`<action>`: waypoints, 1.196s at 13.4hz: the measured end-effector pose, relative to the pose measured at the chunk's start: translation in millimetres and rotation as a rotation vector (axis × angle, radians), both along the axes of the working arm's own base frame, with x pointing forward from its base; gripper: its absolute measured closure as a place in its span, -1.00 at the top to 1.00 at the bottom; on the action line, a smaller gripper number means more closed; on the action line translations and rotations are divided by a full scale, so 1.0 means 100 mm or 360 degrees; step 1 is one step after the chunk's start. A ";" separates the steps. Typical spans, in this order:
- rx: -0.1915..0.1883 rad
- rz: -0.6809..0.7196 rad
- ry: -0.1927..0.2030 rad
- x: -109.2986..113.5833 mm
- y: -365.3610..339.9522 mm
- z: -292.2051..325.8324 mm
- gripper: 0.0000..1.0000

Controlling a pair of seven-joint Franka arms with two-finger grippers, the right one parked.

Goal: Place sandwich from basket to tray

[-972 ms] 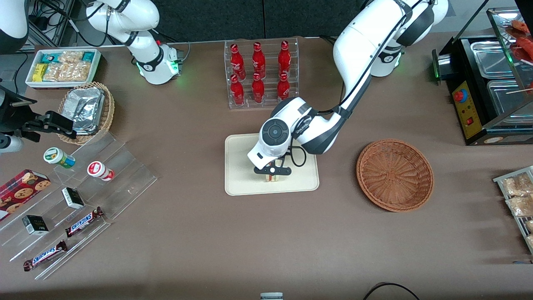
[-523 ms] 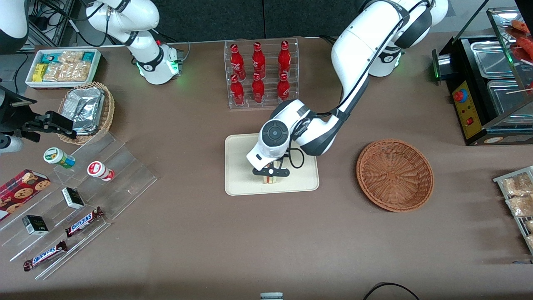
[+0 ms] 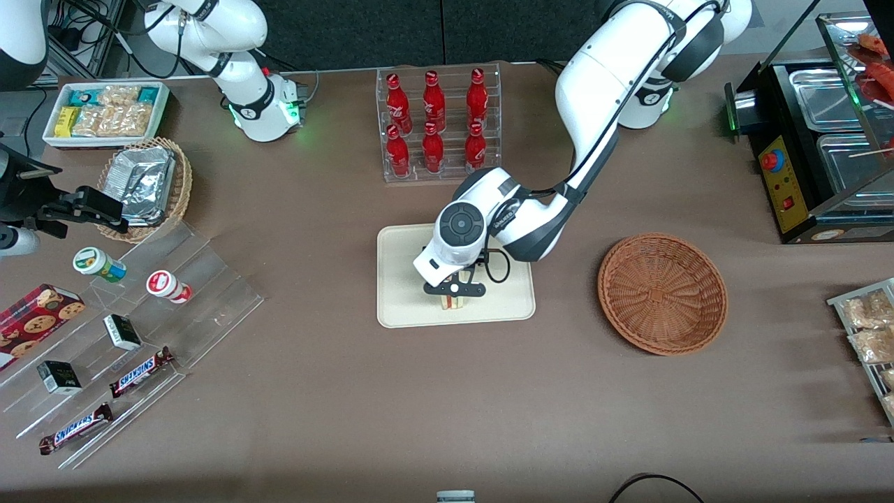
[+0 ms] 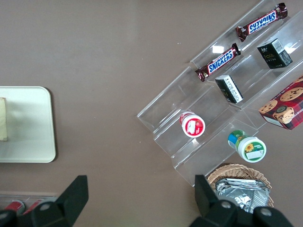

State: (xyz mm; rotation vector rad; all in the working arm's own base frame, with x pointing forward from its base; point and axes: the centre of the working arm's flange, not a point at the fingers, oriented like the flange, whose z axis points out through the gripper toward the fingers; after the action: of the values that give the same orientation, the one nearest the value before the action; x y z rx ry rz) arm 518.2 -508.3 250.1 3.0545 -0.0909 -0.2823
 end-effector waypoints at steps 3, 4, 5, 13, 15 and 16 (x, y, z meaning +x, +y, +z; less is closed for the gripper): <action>-0.0005 0.0013 -0.0017 0.07 0.02 0.18 1.00; -0.0001 0.0032 -0.0028 0.10 0.05 0.32 1.00; 0.0011 0.0065 -0.0036 0.15 0.11 0.50 1.00; 0.0105 0.0306 -0.0032 0.81 1.34 1.39 1.00; 0.0109 0.0322 -0.0028 1.00 1.80 1.50 1.00; 0.0113 0.0318 -0.0023 1.06 2.02 1.55 1.00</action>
State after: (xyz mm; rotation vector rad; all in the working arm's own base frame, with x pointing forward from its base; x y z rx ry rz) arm 624.1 -306.5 405.1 3.1031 0.2274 -0.2550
